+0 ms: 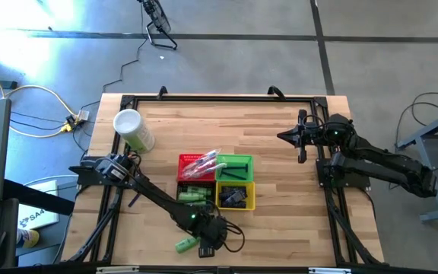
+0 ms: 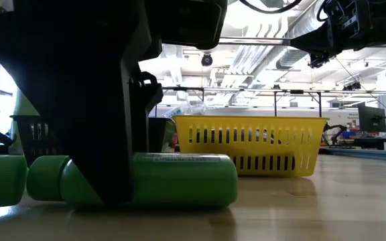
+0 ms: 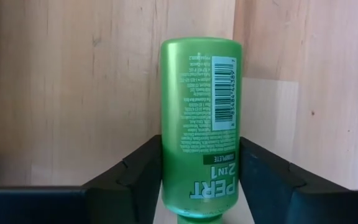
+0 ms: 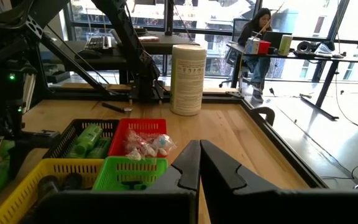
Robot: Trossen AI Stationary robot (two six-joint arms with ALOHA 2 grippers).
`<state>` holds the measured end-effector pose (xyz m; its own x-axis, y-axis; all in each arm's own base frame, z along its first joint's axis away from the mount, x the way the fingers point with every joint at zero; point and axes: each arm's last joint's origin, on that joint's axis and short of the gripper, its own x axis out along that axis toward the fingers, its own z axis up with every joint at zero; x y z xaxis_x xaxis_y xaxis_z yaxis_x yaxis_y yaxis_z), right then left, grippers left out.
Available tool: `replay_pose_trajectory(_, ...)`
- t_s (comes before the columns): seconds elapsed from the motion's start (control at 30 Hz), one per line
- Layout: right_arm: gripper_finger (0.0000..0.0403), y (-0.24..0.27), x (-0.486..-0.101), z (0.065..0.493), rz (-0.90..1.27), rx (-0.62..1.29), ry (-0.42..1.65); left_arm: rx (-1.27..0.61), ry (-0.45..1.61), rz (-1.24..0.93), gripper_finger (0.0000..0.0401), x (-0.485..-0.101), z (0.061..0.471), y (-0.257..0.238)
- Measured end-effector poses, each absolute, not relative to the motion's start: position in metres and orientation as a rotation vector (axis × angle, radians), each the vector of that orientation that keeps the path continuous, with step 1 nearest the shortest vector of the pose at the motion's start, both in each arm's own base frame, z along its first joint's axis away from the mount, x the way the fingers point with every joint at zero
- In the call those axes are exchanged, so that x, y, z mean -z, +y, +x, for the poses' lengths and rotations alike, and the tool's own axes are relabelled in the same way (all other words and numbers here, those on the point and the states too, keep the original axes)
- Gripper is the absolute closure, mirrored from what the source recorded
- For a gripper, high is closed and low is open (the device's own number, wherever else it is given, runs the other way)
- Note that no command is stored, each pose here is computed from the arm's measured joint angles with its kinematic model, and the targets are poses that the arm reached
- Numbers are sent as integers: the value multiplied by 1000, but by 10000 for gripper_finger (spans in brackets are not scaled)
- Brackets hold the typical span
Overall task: Pick & Place Travel size toiletries
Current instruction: Put the green shampoo bottle into the black bin
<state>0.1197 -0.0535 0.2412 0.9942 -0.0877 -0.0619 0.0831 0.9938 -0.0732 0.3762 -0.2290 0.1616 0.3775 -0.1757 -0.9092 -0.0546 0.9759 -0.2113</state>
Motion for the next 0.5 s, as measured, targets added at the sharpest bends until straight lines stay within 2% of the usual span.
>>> replay_pose_trajectory(0.13, 400, -53, -241, 120, -71, 86, 65, 78, 1183, -222, 235, -162, 376, -229)
replay_pose_trajectory(0.5, 400, -54, -241, 120, -71, 86, 65, 80, 1183, -223, 218, -162, 376, -229)
